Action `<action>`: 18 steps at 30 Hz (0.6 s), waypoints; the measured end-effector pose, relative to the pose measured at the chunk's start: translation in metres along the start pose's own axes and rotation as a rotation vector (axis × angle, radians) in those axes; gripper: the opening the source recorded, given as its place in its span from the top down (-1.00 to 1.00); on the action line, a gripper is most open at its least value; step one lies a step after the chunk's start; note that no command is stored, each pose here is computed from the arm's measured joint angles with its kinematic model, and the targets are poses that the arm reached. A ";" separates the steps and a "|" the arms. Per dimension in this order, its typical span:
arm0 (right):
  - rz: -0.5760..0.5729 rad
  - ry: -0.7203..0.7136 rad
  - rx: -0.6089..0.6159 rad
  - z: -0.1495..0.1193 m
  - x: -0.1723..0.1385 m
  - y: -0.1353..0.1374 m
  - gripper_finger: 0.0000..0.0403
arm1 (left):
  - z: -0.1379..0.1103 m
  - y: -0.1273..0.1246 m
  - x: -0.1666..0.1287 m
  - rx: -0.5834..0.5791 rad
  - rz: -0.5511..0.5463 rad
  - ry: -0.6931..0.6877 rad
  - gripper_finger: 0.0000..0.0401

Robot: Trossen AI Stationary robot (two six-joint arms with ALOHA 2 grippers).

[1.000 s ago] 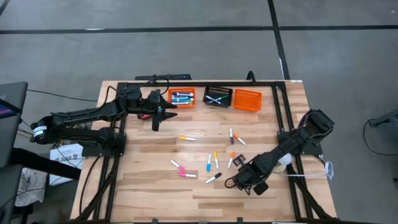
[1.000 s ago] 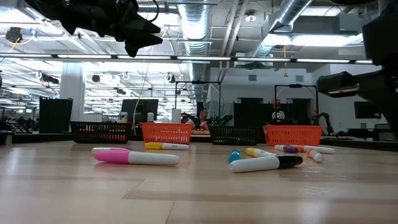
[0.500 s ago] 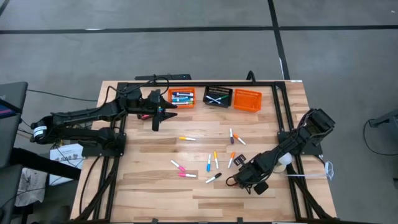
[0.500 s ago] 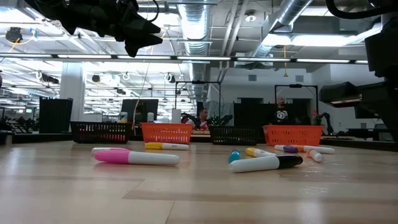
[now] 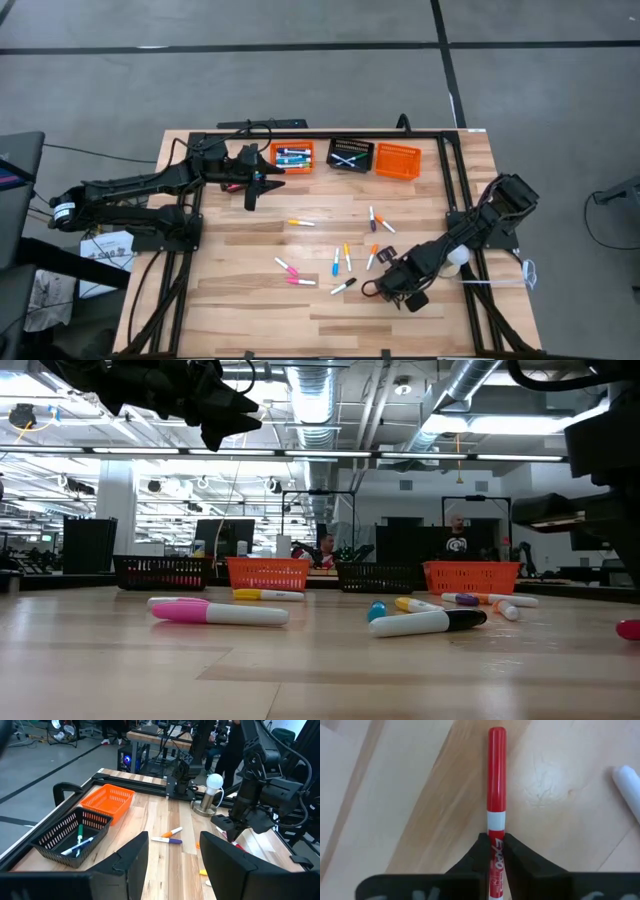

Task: Pick & Place Markers
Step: Put the small red marker pen into the right black bin

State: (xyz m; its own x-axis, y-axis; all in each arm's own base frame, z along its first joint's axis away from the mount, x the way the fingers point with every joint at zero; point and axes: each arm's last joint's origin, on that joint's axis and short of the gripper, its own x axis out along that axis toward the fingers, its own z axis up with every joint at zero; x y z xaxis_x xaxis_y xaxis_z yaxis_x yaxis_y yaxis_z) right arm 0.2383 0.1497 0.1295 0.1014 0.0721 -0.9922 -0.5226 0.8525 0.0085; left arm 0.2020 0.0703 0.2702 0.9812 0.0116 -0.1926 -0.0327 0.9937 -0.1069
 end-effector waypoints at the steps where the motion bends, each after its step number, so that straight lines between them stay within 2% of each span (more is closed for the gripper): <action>1: 0.002 0.000 0.014 0.000 0.000 -0.001 0.87 | 0.000 0.000 0.000 0.000 0.000 0.000 0.12; 4: 0.007 0.000 0.020 0.002 -0.002 -0.001 0.93 | 0.000 0.000 0.000 0.004 0.000 0.000 0.12; 13: -0.032 0.022 0.062 0.010 -0.013 -0.004 0.93 | -0.001 0.000 0.000 0.035 0.000 0.008 0.12; 18: -0.018 0.056 0.093 0.014 -0.023 -0.006 0.93 | -0.024 0.001 0.001 0.005 0.000 0.066 0.12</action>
State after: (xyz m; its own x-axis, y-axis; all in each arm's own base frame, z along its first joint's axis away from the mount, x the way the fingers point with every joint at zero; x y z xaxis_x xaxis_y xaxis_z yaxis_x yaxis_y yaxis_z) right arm 0.2508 0.1499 0.1542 0.0610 0.0292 -0.9977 -0.4404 0.8978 -0.0007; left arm 0.1980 0.0685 0.2466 0.9665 0.0043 -0.2567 -0.0314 0.9943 -0.1019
